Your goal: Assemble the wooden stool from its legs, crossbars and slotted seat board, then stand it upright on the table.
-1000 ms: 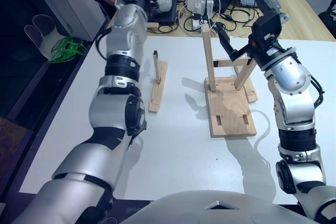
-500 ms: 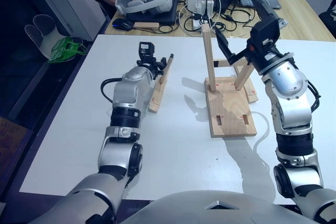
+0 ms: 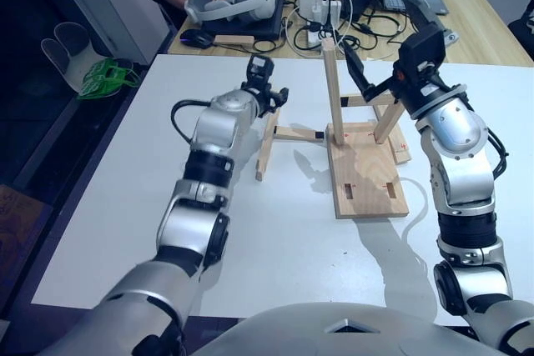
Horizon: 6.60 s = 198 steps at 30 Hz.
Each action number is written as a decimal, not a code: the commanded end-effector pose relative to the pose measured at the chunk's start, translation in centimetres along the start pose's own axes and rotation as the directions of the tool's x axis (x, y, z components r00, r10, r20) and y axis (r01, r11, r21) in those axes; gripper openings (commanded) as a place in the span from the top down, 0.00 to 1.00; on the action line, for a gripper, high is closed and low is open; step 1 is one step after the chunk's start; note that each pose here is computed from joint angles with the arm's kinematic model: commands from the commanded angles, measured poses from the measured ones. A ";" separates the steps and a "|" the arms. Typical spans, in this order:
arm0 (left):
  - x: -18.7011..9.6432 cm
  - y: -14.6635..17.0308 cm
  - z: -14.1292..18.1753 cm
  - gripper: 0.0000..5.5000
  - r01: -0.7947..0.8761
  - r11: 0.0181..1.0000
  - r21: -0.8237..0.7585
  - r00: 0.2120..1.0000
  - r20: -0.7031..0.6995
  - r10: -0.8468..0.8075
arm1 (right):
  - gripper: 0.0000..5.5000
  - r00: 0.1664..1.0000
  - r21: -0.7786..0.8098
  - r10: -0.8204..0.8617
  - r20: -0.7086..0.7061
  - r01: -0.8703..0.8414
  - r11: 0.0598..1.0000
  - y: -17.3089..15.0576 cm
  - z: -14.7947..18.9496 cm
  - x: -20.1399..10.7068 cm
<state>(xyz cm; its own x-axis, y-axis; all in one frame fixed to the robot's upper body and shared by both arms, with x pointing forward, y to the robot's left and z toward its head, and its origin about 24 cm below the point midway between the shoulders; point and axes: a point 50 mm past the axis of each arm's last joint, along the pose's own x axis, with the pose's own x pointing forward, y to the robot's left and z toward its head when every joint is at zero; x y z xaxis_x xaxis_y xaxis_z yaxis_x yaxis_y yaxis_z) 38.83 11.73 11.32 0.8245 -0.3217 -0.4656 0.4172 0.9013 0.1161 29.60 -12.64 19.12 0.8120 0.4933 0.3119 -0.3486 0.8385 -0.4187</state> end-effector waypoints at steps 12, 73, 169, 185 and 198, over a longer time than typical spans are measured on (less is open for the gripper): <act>2.0 0.1 -2.3 0.02 0.025 0.999 0.035 0.977 -0.213 -0.017 | 0.02 1.000 -0.006 -0.010 -0.007 0.010 1.000 0.8 -0.4 -0.1; -3.3 10.8 2.2 0.82 -0.305 0.824 -0.478 0.845 0.262 0.465 | 0.14 0.968 0.251 0.229 -0.098 -0.199 0.947 -2.6 2.0 0.3; -9.1 -3.6 -4.1 0.82 0.139 0.947 -0.289 0.872 0.489 0.021 | 1.00 0.696 0.815 0.642 -0.322 -0.141 0.562 -1.2 -7.1 -10.5; -8.9 -4.2 -3.1 0.82 0.180 0.945 -0.274 0.820 0.572 0.010 | 1.00 0.687 0.805 0.655 -0.316 -0.172 0.568 -1.1 -6.6 -10.0; -8.8 -4.7 -4.1 0.82 0.161 0.957 -0.241 0.853 0.522 -0.012 | 1.00 0.696 0.796 0.648 -0.309 -0.183 0.577 -1.3 -6.3 -9.6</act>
<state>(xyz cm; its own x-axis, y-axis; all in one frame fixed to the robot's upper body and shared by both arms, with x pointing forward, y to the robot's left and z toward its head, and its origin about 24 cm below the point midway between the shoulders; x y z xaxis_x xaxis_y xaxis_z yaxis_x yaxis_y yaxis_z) 28.22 11.60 11.47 0.8992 -0.4310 0.0753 0.4371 0.8770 -0.1994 24.91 -19.98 10.48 0.4776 0.8146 -0.3290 -0.7073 0.5787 0.4060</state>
